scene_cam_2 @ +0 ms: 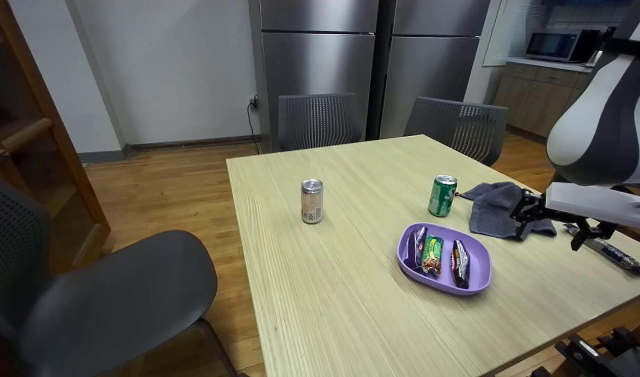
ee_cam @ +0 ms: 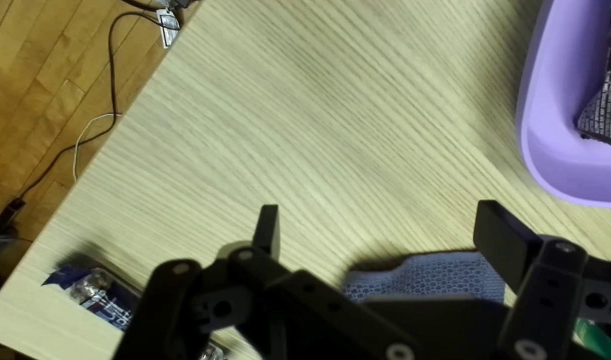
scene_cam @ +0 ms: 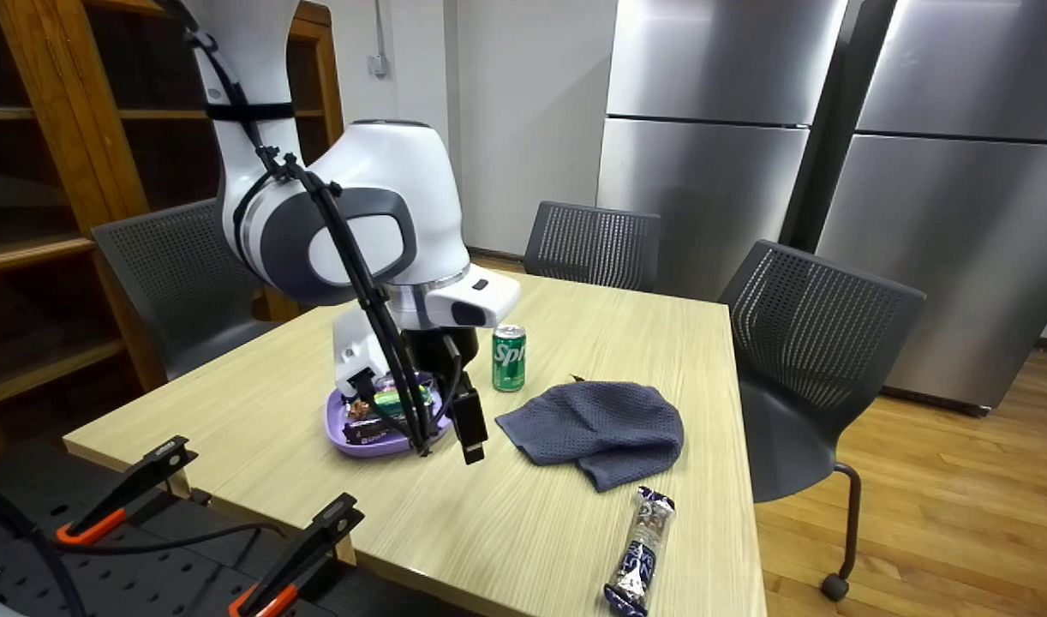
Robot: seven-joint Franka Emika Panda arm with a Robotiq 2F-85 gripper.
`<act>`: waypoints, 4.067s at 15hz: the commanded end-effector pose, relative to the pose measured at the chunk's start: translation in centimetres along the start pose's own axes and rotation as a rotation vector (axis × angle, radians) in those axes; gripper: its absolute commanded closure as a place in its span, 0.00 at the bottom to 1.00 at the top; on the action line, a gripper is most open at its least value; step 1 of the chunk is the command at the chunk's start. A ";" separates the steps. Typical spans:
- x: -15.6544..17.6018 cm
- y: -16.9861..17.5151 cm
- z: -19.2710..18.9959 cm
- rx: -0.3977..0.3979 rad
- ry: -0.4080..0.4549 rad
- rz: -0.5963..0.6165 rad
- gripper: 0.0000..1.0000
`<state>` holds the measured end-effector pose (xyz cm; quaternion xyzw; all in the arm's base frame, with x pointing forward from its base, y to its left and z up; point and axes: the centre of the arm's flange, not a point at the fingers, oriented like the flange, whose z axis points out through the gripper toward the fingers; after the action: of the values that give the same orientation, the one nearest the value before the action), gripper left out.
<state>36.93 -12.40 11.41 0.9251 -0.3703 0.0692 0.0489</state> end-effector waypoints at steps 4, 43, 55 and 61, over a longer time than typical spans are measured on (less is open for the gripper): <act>2.1 -1.2 -0.1 0.015 0.015 -0.001 0.00; 16.9 9.5 6.9 -0.027 -0.065 0.024 0.00; 17.0 14.1 7.7 -0.023 -0.128 -0.083 0.00; 16.5 14.9 8.6 -0.033 -0.118 -0.142 0.00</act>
<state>39.28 -34.93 6.80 0.9426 -0.3304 0.0044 0.0473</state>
